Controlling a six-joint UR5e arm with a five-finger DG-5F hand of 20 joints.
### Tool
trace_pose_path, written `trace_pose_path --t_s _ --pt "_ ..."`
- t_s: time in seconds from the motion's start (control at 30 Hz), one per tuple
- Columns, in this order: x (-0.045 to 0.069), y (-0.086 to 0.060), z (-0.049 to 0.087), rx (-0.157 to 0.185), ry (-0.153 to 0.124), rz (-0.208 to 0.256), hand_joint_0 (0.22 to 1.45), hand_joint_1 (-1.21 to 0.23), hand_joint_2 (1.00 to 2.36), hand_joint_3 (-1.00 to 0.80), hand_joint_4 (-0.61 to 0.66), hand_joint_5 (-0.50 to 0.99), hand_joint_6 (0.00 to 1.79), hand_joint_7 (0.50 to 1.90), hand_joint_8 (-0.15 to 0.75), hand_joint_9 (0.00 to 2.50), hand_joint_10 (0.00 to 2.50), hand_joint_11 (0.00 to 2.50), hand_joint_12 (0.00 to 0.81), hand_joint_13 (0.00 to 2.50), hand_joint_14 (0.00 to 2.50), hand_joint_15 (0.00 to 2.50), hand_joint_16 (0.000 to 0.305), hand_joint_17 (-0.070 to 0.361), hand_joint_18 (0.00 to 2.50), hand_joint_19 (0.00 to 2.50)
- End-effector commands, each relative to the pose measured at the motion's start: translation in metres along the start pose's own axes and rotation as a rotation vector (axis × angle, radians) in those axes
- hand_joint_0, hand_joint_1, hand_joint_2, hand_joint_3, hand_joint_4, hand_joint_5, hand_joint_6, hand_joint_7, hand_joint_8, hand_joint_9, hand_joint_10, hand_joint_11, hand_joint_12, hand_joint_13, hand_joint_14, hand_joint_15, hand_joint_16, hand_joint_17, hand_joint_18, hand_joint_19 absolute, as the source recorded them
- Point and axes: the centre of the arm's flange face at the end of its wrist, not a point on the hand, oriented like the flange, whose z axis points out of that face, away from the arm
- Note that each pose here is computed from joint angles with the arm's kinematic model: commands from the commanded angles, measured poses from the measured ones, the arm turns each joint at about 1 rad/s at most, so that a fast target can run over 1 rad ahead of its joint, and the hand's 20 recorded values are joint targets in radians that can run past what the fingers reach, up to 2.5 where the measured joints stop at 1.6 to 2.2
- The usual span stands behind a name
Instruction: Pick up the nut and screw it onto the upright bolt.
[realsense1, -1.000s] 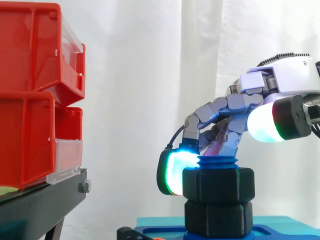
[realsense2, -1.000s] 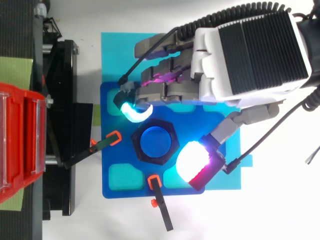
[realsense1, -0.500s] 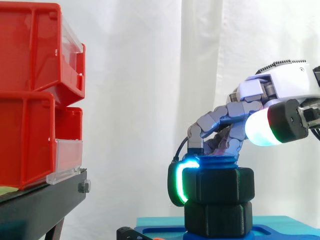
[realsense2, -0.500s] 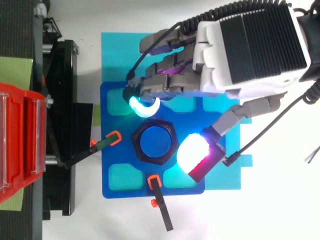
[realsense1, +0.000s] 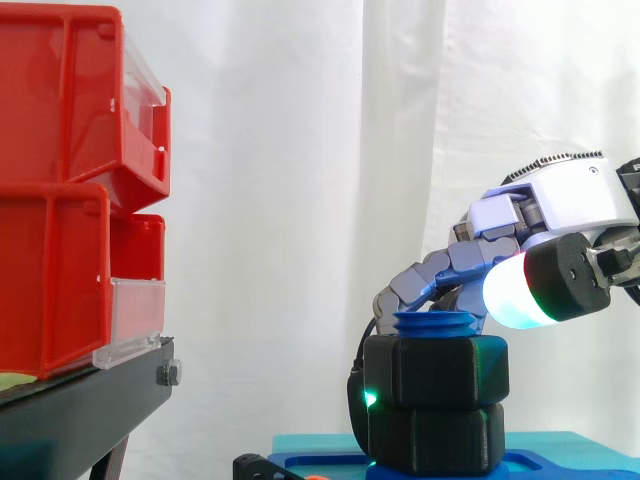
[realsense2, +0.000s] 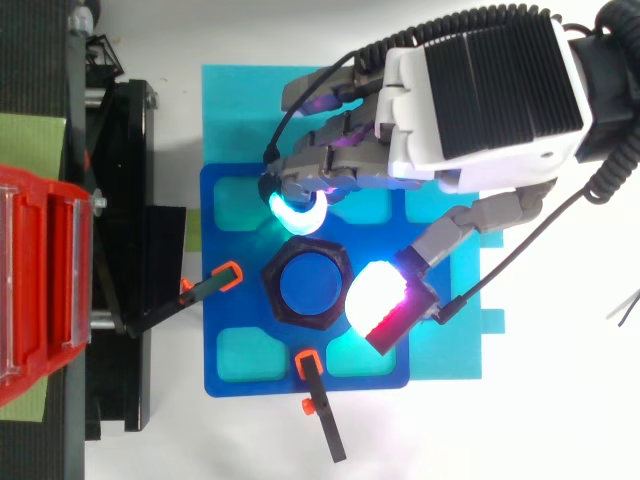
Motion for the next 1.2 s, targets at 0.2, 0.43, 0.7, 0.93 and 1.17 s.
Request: trace_pose_path --t_s 0.2,0.43,0.7,0.93,1.17 --pt "-0.001 0.002 0.002 -0.006 -0.006 -0.001 0.51 -0.28 1.00 -0.50 0.25 -0.02 0.50 1.28 0.253 0.95 0.00 0.00 0.240 0.70 0.00 0.00 0.029 0.064 0.35 0.00" --pt "-0.007 0.004 0.004 -0.018 -0.021 -0.008 0.51 -0.28 1.00 -0.50 0.22 -0.02 0.50 1.36 0.255 0.96 0.00 0.00 0.238 0.71 0.00 0.00 0.028 0.064 0.35 0.00" --pt "-0.012 0.006 0.005 -0.026 -0.026 -0.011 0.51 -0.28 1.00 -0.50 0.26 -0.05 0.50 1.08 0.253 0.95 0.00 0.00 0.241 0.71 0.00 0.00 0.028 0.064 0.36 0.00" --pt "-0.020 0.007 0.005 -0.046 -0.030 -0.025 0.51 -0.28 1.00 -0.50 0.25 -0.07 0.50 0.93 0.247 0.93 0.00 0.00 0.242 0.70 0.00 0.00 0.029 0.065 0.35 0.00" --pt "-0.043 0.010 -0.005 -0.073 -0.018 -0.078 0.51 -0.28 1.00 -0.50 0.24 -0.08 0.50 0.89 0.244 0.92 0.00 0.00 0.249 0.70 0.00 0.00 0.030 0.067 0.35 0.00"
